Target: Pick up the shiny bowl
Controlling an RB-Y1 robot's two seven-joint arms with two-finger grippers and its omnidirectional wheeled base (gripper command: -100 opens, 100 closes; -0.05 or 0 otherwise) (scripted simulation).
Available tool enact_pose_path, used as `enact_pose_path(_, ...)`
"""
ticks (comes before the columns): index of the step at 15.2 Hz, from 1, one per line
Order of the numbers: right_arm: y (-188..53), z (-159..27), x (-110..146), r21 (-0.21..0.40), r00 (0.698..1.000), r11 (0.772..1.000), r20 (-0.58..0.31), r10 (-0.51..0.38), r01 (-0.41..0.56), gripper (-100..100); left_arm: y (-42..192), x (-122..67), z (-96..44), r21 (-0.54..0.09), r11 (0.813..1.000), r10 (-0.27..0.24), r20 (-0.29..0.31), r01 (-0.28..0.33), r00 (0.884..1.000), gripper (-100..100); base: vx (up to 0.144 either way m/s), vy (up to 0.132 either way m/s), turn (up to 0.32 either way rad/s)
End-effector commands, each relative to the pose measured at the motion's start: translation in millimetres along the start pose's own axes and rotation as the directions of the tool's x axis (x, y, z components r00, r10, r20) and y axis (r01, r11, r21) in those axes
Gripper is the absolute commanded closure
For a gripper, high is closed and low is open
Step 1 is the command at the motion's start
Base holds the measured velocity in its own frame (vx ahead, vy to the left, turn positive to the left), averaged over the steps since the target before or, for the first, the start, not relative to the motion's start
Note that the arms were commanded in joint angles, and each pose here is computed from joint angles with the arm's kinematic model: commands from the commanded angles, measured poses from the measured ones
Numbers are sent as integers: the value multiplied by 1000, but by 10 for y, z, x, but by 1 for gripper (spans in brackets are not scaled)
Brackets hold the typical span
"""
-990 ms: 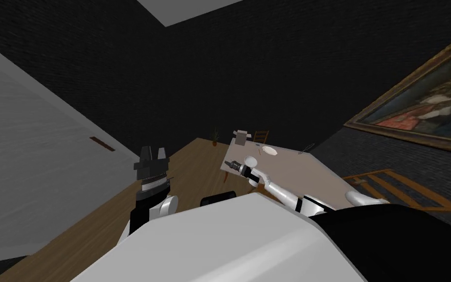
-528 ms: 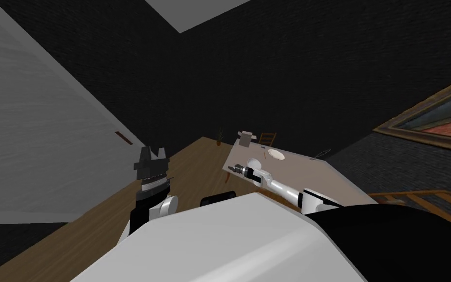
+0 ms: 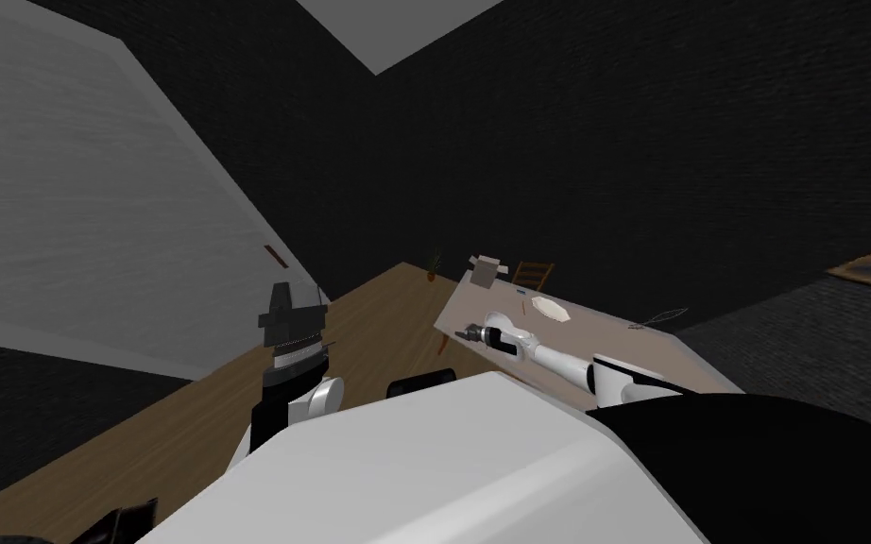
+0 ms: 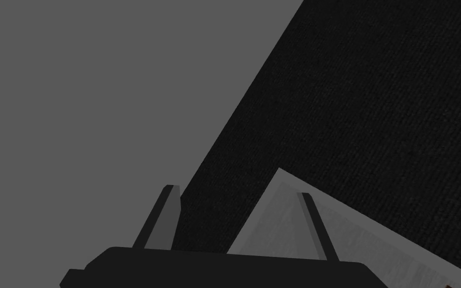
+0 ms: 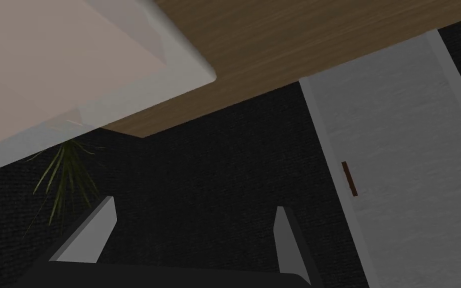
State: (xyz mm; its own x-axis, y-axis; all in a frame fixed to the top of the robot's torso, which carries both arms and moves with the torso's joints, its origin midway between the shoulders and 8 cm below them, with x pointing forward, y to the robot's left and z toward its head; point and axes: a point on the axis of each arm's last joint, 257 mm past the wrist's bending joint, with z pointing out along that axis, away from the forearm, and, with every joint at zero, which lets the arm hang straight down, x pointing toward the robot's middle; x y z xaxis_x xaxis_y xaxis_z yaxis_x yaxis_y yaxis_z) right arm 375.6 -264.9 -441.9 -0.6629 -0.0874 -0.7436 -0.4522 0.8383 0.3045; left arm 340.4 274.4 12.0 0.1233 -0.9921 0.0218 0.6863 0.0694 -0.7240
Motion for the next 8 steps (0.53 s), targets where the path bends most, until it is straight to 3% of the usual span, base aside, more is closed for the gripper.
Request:
enact_pose_path(1,-159,-22,103,29,999,999,-38,-15,17,-100,0,0,0,0,1000,0,0,0,1000,0,-4,-44,123)
enact_pose_path(2,-374,-142,234,65,993,995,-96,-65,72,-100,0,0,0,0,1000,0,0,0,1000,0,-12,-51,211)
enact_pose_path(4,-465,-185,344,83,991,994,-118,-59,69,-100,0,0,0,0,1000,0,0,0,1000,0,-9,-54,190)
enact_pose_path(5,-668,-327,487,112,978,986,-180,-102,123,-100,0,0,0,0,1000,0,0,0,1000,0,-13,-51,214)
enact_pose_path(8,-757,-377,569,130,976,984,-198,-96,123,-100,0,0,0,0,1000,0,0,0,1000,0,-5,-44,90)
